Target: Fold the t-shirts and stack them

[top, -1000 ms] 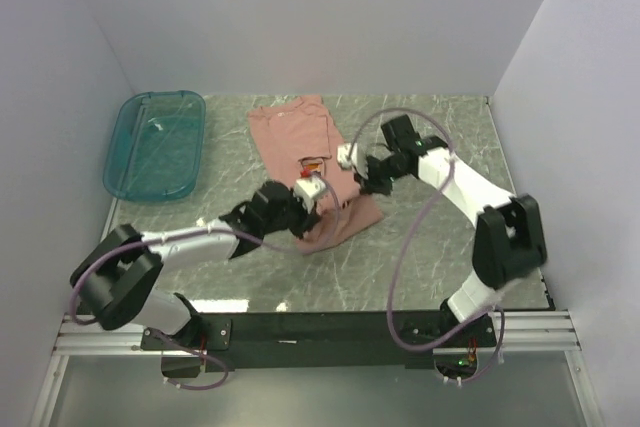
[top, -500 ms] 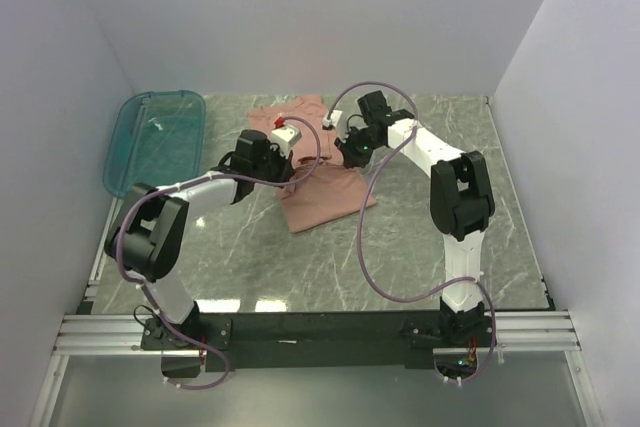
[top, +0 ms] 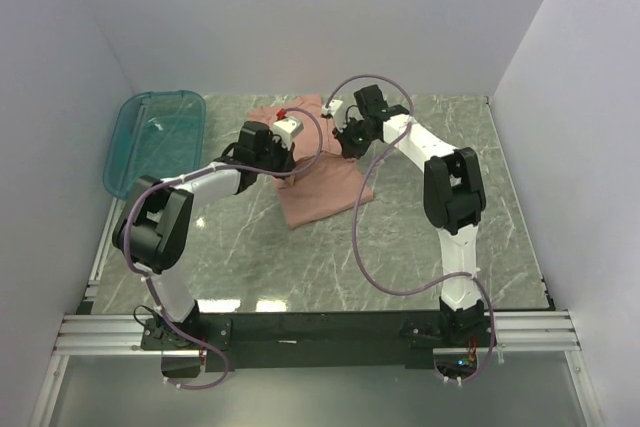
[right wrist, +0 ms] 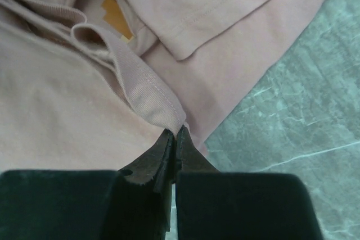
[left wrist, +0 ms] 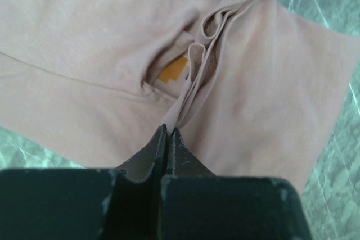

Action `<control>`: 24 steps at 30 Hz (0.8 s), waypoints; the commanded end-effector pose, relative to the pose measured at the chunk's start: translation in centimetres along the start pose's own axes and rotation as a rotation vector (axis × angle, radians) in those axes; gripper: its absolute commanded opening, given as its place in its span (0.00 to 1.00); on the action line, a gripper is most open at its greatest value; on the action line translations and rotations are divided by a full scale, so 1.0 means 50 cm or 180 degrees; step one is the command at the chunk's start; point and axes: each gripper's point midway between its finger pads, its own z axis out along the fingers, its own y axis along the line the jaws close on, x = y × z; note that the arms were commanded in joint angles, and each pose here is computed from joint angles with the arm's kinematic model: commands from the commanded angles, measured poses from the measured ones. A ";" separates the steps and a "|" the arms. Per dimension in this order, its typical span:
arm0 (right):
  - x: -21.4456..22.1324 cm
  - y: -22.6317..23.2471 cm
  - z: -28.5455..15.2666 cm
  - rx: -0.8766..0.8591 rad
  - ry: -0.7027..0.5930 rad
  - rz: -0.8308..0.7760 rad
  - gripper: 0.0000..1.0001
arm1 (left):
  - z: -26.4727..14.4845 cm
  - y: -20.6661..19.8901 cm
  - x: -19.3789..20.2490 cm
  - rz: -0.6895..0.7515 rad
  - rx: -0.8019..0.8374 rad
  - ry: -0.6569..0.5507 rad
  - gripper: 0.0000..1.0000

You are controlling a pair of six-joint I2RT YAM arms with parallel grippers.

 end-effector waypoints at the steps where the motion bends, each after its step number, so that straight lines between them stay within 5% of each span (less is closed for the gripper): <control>1: -0.051 -0.030 -0.009 0.0166 -0.0169 0.0019 0.00 | 0.006 0.019 -0.045 0.0090 -0.0063 -0.0116 0.01; 19: -0.071 -0.075 0.023 0.0351 -0.0174 0.0163 0.01 | 0.028 0.068 -0.044 0.0017 -0.0266 -0.0063 0.01; 20: -0.075 -0.078 0.025 0.0382 -0.0189 0.0204 0.05 | 0.035 0.075 -0.043 -0.0001 -0.0297 -0.0043 0.02; 22: -0.088 -0.098 0.020 0.0539 -0.0224 0.0274 0.45 | 0.037 0.099 -0.047 -0.0102 -0.0520 -0.0040 0.24; 24: -0.104 -0.118 0.009 0.0720 -0.0266 0.0324 0.58 | 0.022 0.126 -0.074 -0.0160 -0.0757 -0.0216 0.46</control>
